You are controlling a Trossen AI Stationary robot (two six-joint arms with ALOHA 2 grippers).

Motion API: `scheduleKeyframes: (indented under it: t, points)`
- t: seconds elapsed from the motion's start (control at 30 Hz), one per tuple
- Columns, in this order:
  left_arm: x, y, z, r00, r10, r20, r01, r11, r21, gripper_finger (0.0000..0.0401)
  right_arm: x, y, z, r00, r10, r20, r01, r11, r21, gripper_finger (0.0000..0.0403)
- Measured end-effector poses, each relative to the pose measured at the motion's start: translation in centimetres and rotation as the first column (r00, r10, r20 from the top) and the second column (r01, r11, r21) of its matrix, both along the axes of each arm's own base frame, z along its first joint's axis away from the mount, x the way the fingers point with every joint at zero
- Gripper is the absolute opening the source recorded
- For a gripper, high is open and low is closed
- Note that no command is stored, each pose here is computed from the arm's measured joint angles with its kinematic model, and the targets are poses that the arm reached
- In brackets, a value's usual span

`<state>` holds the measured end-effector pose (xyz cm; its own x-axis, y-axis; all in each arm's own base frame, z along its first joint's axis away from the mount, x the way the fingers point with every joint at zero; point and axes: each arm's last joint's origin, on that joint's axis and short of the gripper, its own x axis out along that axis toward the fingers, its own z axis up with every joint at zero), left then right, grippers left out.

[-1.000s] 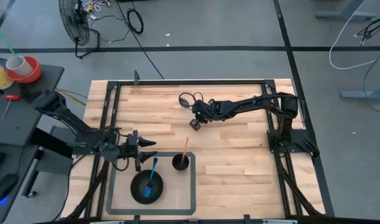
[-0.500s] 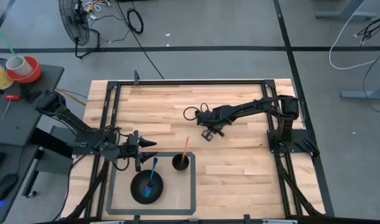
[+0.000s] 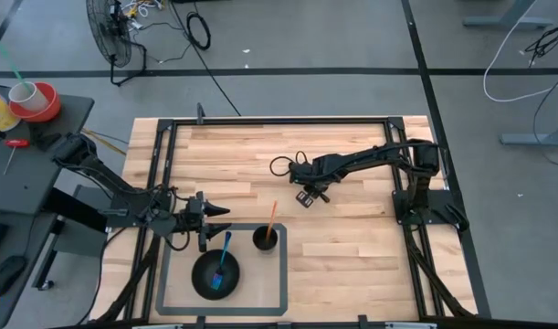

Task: Pick & Place Utensil
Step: Put the black spoon into the black bowl

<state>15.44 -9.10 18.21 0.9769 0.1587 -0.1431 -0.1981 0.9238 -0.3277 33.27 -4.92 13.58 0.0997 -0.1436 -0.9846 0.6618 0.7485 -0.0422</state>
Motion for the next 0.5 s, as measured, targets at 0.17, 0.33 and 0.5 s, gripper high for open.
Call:
scheduleKeyframes:
  t: [0.17,0.33,0.5]
  points:
    - [0.0,0.0,0.0,1.0,0.0,0.0,0.0,1.0,0.0,0.0227,0.4,-1.1,0.0,0.998,-0.023,0.057,0.023,1.0,-0.003,0.012]
    - [0.0,0.0,0.0,1.0,0.0,0.0,0.0,1.0,0.0,0.0227,1.1,-2.1,0.1,0.989,-0.031,0.142,0.036,0.999,-0.034,0.0121]
    - [0.0,0.0,0.0,1.0,0.0,0.0,0.0,1.0,-0.001,0.0227,1.3,-2.3,-0.2,0.988,-0.022,0.15,0.029,0.999,-0.046,0.0116]
